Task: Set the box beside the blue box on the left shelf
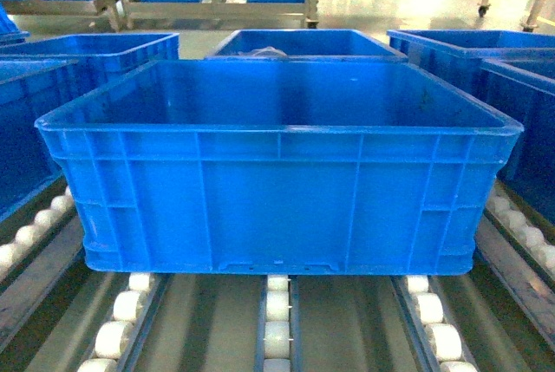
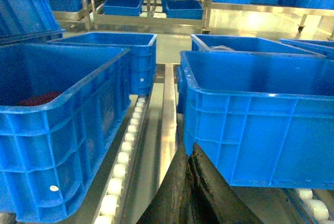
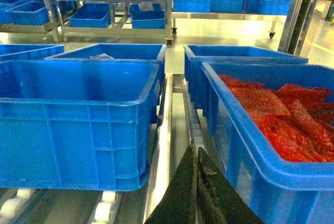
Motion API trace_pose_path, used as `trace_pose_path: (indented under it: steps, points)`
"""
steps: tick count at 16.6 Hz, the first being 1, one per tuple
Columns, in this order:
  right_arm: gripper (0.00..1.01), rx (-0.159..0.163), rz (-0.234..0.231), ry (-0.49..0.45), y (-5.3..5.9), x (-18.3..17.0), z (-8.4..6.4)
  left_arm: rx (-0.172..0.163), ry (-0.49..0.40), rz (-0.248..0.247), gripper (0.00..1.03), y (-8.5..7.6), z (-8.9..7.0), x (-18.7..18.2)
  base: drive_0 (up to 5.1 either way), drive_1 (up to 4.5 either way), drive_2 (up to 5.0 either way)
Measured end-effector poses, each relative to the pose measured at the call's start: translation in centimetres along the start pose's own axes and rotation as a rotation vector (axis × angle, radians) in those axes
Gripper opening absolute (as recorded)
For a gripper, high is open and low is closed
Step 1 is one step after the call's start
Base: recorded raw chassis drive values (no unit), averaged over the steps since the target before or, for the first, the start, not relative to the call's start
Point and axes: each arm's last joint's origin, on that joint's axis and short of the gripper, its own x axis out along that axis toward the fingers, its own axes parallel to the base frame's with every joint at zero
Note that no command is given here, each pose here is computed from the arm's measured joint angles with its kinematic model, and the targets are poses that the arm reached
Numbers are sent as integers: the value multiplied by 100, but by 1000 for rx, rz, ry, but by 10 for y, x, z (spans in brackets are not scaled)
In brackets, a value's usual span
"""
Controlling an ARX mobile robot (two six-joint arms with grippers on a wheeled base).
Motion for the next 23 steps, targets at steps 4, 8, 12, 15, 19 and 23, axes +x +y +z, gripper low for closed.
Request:
trace_pose_path:
  steps: [4, 8, 12, 15, 19, 23]
  points:
    - [1, 0, 0, 25, 0, 0, -3, 0, -5, 0, 1, 0, 0, 0, 0, 0, 0]
    - [47, -1, 0, 26, 0, 0, -3, 0, -5, 0, 47, 0, 0, 0, 0, 0, 0]
    - [100, 0, 0, 26, 0, 0, -3, 2, -5, 0, 100, 0, 0, 0, 0, 0, 0]
    - [98, 0, 0, 26, 0, 0, -3, 3, -5, 0, 98, 0, 0, 0, 0, 0, 0]
    - [98, 0, 0, 25, 0, 0, -3, 3, -5, 0, 98, 0, 0, 0, 0, 0, 0]
    - [98, 0, 0, 25, 0, 0, -3, 3, -5, 0, 98, 0, 0, 0, 0, 0, 0]
